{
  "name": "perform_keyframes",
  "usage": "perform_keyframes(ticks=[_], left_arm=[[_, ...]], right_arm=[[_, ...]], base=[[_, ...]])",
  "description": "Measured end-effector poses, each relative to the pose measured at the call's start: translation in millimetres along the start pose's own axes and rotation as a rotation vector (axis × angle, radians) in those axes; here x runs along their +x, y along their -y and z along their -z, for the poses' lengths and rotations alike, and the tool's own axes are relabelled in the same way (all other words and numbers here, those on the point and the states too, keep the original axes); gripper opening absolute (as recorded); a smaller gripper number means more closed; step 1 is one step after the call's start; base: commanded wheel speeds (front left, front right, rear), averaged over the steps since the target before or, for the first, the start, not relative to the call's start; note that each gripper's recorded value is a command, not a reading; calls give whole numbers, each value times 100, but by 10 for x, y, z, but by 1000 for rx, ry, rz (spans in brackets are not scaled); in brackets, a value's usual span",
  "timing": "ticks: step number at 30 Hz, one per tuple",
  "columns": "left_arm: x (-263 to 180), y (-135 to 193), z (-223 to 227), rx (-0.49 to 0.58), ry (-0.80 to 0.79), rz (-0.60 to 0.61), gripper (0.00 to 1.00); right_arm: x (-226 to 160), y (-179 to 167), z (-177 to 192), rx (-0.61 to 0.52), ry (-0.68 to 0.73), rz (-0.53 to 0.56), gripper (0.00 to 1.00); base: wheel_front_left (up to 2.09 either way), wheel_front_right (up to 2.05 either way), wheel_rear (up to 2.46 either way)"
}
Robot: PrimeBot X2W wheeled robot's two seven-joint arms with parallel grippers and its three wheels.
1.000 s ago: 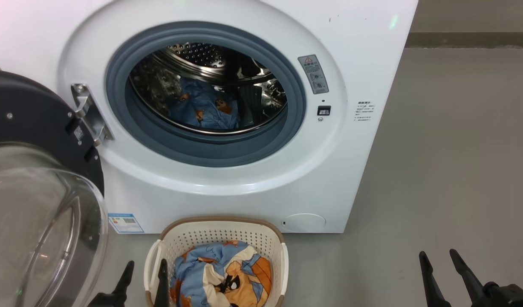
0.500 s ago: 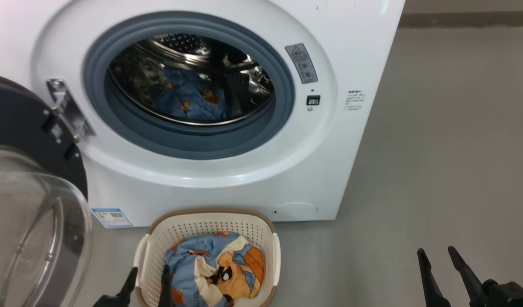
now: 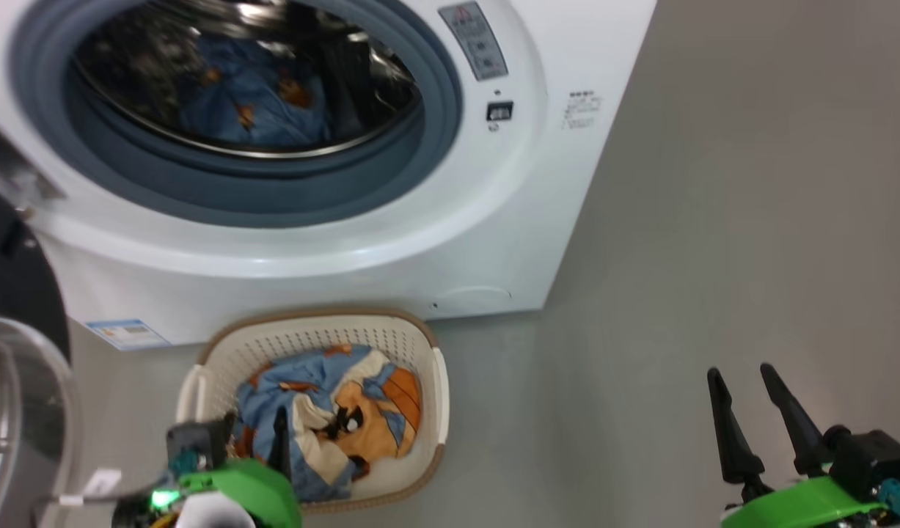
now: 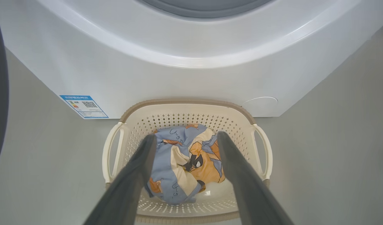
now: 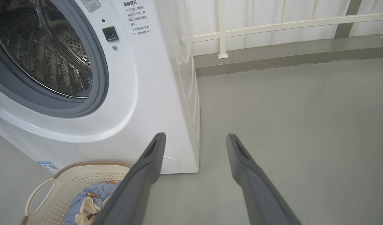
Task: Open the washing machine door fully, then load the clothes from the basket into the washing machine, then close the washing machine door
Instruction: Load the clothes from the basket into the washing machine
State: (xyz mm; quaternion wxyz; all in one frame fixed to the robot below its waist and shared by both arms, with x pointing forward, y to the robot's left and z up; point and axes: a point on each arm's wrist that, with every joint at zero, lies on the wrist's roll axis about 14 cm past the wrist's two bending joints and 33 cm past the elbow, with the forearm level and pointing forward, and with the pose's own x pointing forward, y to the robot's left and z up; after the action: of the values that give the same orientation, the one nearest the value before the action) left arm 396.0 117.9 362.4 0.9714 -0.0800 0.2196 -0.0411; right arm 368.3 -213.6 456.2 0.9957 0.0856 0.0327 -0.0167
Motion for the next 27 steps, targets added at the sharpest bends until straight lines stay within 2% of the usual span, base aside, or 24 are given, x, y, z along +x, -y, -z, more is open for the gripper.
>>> perform_keyframes(ticks=[5,11,27], left_arm=[[360,-10,124,3,-96,-5,100],[682,-142,480,-17,-271,-45,100],[1360,-106,1102,-39,-467,-44,100]], right_arm=[[152,48,78,17,-18,17,100],[349,133,184,14,-42,36,100],[601,434,653,-28,-161,92,100]], base=[[0,0,0],[0,0,0],[0,0,0]])
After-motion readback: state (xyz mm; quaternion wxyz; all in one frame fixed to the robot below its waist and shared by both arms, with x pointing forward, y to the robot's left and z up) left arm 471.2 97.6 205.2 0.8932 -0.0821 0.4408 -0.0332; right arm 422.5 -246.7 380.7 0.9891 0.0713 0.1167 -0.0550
